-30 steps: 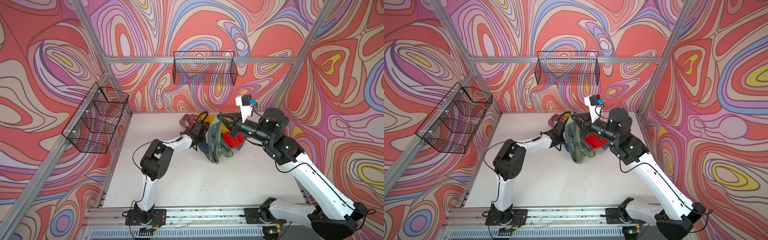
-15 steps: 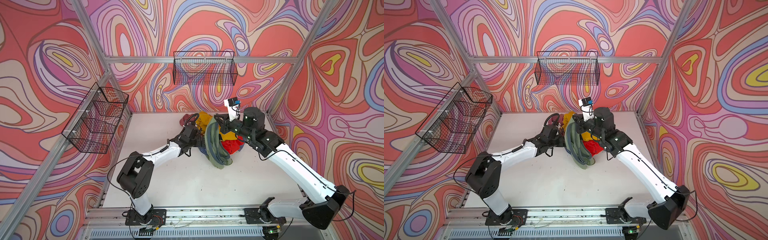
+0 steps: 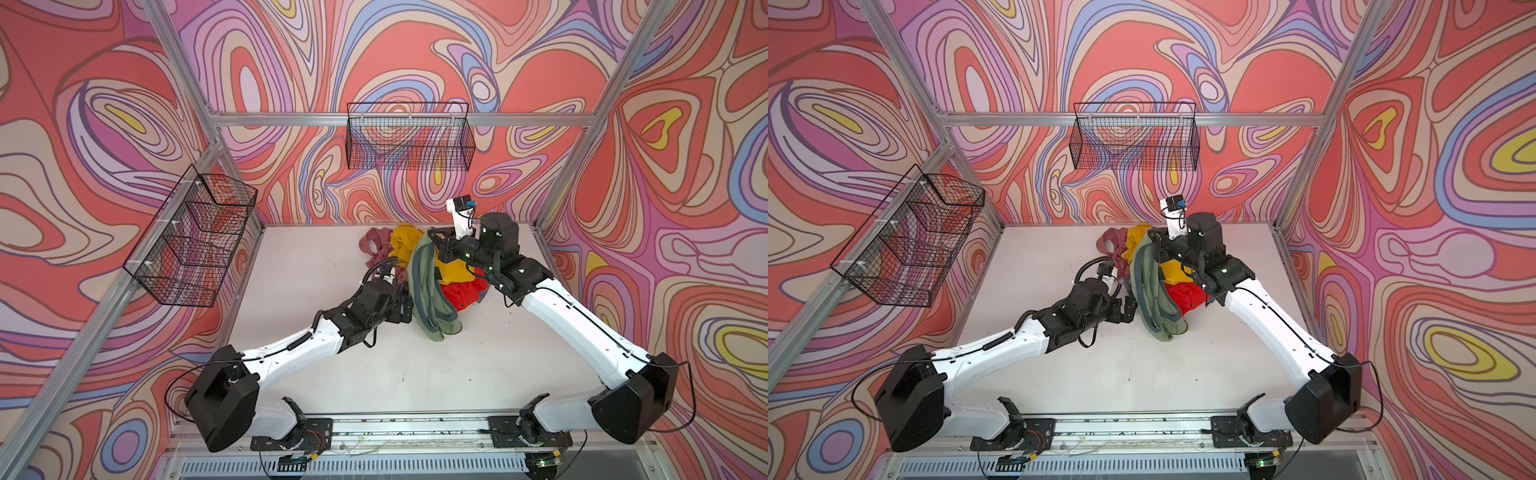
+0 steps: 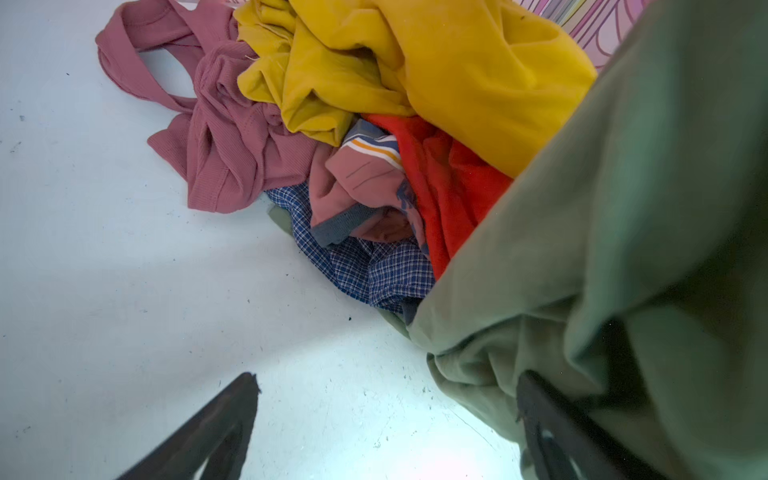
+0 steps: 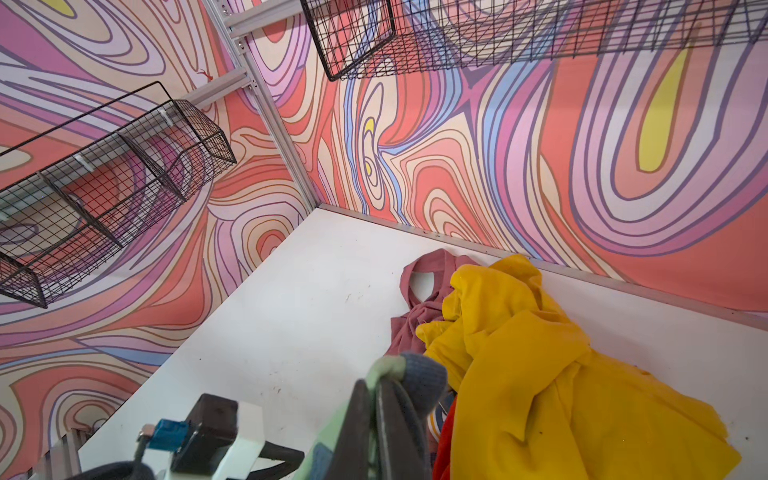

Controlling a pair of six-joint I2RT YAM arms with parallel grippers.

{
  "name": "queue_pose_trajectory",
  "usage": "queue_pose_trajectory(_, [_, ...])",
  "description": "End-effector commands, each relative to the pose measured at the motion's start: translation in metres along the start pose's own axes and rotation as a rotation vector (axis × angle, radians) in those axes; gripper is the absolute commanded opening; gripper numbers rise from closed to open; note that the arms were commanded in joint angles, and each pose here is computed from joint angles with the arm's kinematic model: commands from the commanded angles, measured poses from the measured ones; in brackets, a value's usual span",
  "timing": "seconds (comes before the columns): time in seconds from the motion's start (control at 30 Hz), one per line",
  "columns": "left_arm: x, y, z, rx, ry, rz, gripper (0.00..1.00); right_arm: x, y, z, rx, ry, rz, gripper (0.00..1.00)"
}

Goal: Pick out a specific cloth from the pile
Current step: 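Grasp the hanging green shirt with the left gripper below the right gripper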

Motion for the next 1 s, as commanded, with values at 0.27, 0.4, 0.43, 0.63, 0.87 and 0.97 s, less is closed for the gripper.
queue_pose_trajectory(0.27, [0.010,-0.028,-0.013,-0.135,-0.026,-0.068,1.00,-0.008,0.008,-0.009,0.013,0.024,-0.006,0.00])
queue_pose_trajectory(0.4, [0.006,-0.021,-0.034,-0.231,0.011,0.005,0.98,-0.008,0.010,-0.011,0.013,0.030,-0.009,0.00])
queue_pose_trajectory(0.43, [0.004,-0.019,-0.037,-0.247,0.019,0.020,0.98,-0.009,0.010,-0.011,0.012,0.031,-0.007,0.00])
queue_pose_trajectory(0.63, [0.001,-0.002,-0.048,-0.284,0.020,0.063,0.94,-0.009,0.009,-0.015,0.012,0.034,-0.005,0.00])
queue_pose_trajectory(0.87, [0.008,0.023,-0.056,-0.239,0.047,0.063,0.83,-0.014,0.007,-0.019,0.008,0.045,0.005,0.00])
queue_pose_trajectory(0.97, [0.011,0.026,-0.063,-0.256,0.054,0.070,0.61,-0.023,0.004,-0.030,-0.023,0.065,0.023,0.00])
Point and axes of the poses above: each gripper's point midway between its finger pads, its own y axis out along the fingers, its own z axis along the line the jaws close on, x = y × z, the point moved 6 cm from there along -y, back along the fingers, and after that the axes turned 13 degrees about -y, right-handed, at the moved point
